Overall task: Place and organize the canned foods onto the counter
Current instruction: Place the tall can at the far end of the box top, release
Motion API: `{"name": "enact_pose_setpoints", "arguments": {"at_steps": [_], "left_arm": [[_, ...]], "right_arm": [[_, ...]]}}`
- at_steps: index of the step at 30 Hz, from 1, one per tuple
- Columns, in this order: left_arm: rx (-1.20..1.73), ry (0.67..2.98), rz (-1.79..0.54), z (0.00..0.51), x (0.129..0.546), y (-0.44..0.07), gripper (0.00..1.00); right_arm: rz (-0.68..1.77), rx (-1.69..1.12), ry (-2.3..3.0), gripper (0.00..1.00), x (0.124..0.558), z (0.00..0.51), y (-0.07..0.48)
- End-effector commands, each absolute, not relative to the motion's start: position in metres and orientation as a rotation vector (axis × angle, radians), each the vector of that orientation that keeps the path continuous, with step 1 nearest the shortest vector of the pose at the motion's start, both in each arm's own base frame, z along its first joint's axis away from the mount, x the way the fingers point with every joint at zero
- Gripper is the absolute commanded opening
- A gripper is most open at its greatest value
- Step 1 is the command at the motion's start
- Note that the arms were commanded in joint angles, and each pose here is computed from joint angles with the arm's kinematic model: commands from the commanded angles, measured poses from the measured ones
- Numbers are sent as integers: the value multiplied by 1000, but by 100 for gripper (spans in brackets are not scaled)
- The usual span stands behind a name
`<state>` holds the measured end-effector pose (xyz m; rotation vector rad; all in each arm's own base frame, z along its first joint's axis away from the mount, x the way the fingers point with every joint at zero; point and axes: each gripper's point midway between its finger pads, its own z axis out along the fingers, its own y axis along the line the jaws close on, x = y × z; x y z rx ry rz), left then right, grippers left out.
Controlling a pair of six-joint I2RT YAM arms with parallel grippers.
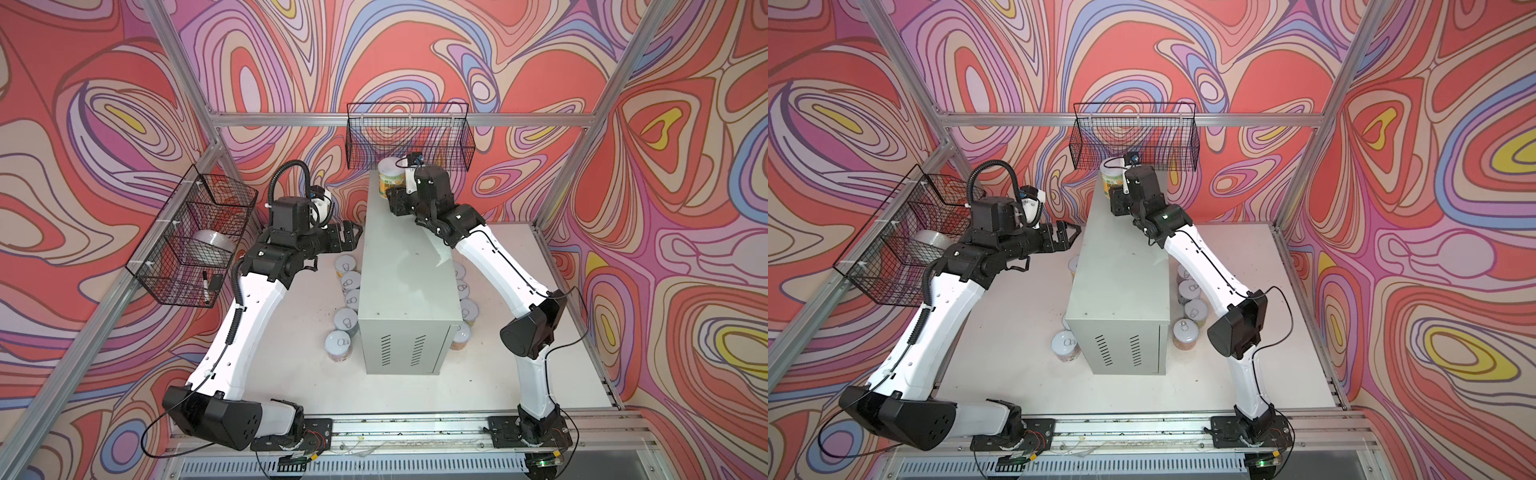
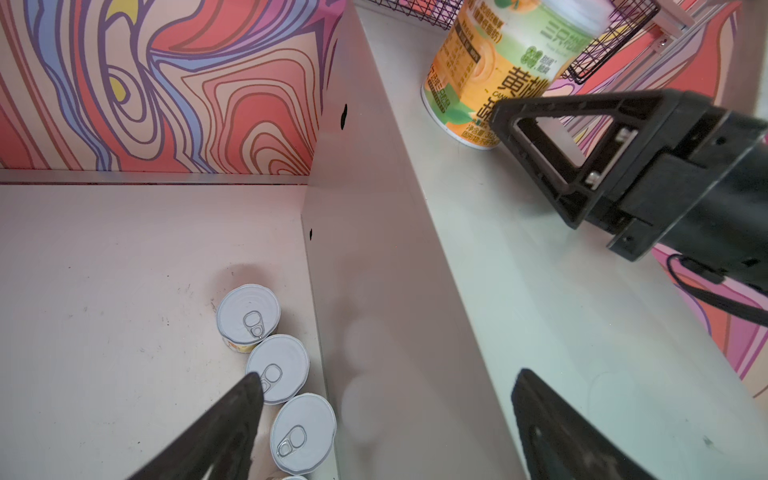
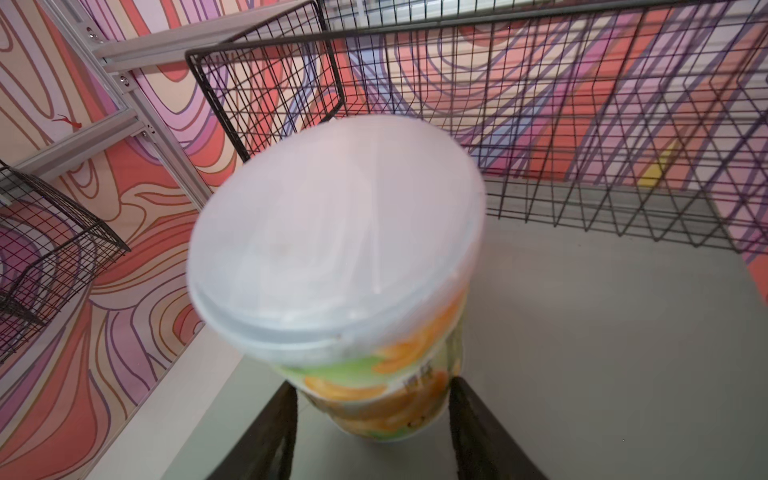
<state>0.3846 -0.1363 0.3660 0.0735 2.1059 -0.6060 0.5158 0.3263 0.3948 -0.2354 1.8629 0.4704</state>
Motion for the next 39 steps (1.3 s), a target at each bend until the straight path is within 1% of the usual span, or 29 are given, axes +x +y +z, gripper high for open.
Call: {"name": "enact_pose_setpoints", "arguments": {"at_steps": [1,4,15,21,25,30,35,39], "left_arm": [[80,2106,-618,359,392,-136,94],[72,2111,-614,356,394,-133,94],[48,2118,-620,350,405,-130,94],[40,2113,-638,351,409,-132,94],[35,2121,-625,348,406,-130,94],[11,2158,-586,339,385,-120,95],[-28,2220,-524,311,339,-104,96],[-53,2276,-477,283,300,-100,96]], "right_arm": [[495,-217,1833,59,525,401,330],[485,-191,1831,59,531,400,328],[397,-57,1828,58,551,398,295],[381,-31,1810,59,551,403,288],[416,-59,1812,59,545,407,292],[522,-133,1817,59,516,424,297],[589,-187,1768,66,465,460,285],[579,-185,1755,67,420,482,257]]}}
